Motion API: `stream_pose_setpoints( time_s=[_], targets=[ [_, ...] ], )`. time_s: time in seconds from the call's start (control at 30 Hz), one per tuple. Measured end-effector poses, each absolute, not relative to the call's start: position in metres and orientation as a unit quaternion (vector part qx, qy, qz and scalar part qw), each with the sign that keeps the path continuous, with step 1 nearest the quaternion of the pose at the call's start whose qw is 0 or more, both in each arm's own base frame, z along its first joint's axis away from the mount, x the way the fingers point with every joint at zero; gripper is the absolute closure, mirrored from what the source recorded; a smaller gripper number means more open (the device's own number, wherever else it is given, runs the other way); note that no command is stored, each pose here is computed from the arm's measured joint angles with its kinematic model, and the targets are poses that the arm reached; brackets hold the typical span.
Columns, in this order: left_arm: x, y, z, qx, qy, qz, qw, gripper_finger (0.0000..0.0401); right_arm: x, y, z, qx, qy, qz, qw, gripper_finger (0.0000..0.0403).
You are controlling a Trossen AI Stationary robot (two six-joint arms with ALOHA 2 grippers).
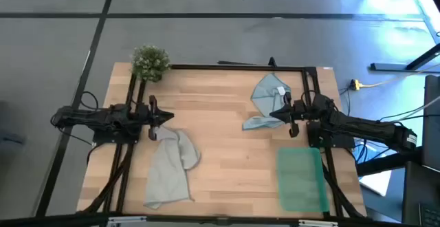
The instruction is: Roll microfiber towels into tight, uniform cylinder then place into a basket
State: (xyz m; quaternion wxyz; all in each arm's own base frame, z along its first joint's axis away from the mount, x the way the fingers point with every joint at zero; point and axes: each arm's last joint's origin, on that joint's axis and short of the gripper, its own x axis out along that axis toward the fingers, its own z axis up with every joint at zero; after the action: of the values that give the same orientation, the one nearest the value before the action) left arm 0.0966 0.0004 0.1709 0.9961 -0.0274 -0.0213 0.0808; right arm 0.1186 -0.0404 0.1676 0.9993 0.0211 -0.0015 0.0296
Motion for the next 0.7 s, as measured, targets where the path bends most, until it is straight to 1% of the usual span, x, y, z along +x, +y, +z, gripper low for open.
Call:
stream_pose_setpoints(
  time_s=[0.4,0.7],
  targets=[
    [0.0966,0.0004,0.1708,-0.027,-0.021,0.081,0.996,0.0354,0.1187,-0.0405,0.1676,0.021,-0.001,0.029,0.999,0.0392],
    [0.0966,0.0003,0.1708,-0.027,-0.021,0.081,0.996,0.0367,0.1186,-0.0405,0.1676,0.021,-0.001,0.029,0.999,0.0392]
  ],
)
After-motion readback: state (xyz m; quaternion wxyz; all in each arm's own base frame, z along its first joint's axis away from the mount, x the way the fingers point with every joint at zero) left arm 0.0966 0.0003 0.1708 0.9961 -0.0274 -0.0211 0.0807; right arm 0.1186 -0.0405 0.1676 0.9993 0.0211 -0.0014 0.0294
